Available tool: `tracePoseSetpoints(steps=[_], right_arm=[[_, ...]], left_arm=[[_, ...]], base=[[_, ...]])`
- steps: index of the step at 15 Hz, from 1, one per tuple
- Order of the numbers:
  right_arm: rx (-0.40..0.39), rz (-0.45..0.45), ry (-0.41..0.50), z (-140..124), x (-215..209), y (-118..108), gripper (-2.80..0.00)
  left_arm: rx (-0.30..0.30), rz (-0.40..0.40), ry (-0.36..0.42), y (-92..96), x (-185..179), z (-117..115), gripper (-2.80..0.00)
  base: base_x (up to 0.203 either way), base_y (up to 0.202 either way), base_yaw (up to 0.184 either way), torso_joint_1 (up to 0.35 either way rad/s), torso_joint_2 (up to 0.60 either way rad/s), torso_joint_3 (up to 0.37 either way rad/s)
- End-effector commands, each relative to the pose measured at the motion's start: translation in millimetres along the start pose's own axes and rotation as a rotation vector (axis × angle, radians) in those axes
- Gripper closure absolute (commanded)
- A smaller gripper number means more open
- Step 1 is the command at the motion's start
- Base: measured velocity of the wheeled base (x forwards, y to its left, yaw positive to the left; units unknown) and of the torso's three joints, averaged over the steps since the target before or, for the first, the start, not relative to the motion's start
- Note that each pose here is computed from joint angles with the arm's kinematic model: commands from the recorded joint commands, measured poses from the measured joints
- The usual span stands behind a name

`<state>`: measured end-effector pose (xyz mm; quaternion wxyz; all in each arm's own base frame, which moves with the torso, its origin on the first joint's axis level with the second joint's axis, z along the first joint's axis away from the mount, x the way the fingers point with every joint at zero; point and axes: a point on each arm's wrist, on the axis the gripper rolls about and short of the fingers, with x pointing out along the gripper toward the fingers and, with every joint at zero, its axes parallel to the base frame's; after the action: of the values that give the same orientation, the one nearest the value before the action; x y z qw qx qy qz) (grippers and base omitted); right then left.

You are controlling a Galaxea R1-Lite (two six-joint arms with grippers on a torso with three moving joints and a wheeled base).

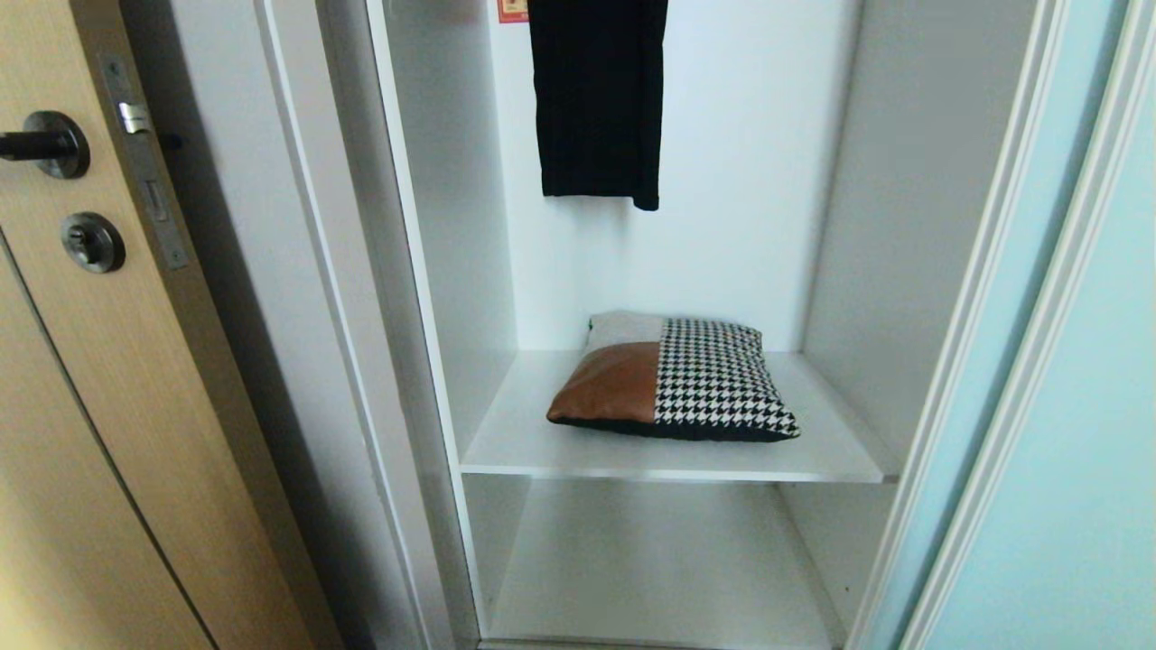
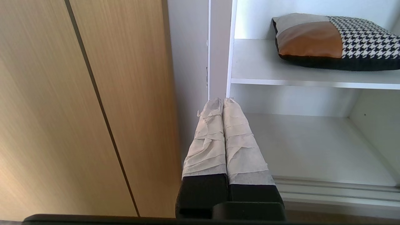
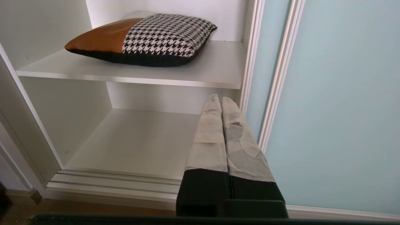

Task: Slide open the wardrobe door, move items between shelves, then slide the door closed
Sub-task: Place the pillow on the lower shelf

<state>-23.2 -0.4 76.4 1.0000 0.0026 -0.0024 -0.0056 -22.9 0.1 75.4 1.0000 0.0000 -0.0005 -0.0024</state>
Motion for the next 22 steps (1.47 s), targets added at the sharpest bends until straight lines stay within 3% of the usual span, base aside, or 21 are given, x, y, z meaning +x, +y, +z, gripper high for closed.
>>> tracePoseSetpoints(steps=[1,3,6,8,11,15,19,22], right_arm=[[-0.009,-0.013,-0.040,15,-4,0,0.00],[-0.013,-0.026,-0.074,59,-13,0,0.00],[-0.016,-0.020,-0.056,131,-7,0,0.00],[-0.017,0.035,-0.041,175,7,1,0.00],[-0.005,0.169,0.091,211,44,5,0.00],[0.063,0.240,0.340,216,130,10,0.00],[0.220,0.267,0.565,185,221,17,0.00],[0.277,0.270,0.696,150,280,24,0.00]], left_arm=[[0.000,0.000,0.000,0.0,0,0,0.00],[0.000,-0.001,0.000,0.0,0,0,0.00],[0.000,0.000,0.000,0.0,0,0,0.00],[0.000,0.000,0.000,0.0,0,0,0.00],[0.000,0.000,0.000,0.0,0,0,0.00],[0.000,-0.001,0.000,0.0,0,0,0.00],[0.000,-0.001,0.000,0.0,0,0,0.00],[0.000,-0.001,0.000,0.0,0,0,0.00]], base=[[0.000,0.000,0.000,0.000,0.00,0.000],[0.000,0.000,0.000,0.000,0.00,0.000],[0.000,0.000,0.000,0.000,0.00,0.000],[0.000,0.000,0.000,0.000,0.00,0.000],[0.000,0.000,0.000,0.000,0.00,0.000],[0.000,0.000,0.000,0.000,0.00,0.000],[0.000,0.000,0.000,0.000,0.00,0.000],[0.000,0.000,0.000,0.000,0.00,0.000]])
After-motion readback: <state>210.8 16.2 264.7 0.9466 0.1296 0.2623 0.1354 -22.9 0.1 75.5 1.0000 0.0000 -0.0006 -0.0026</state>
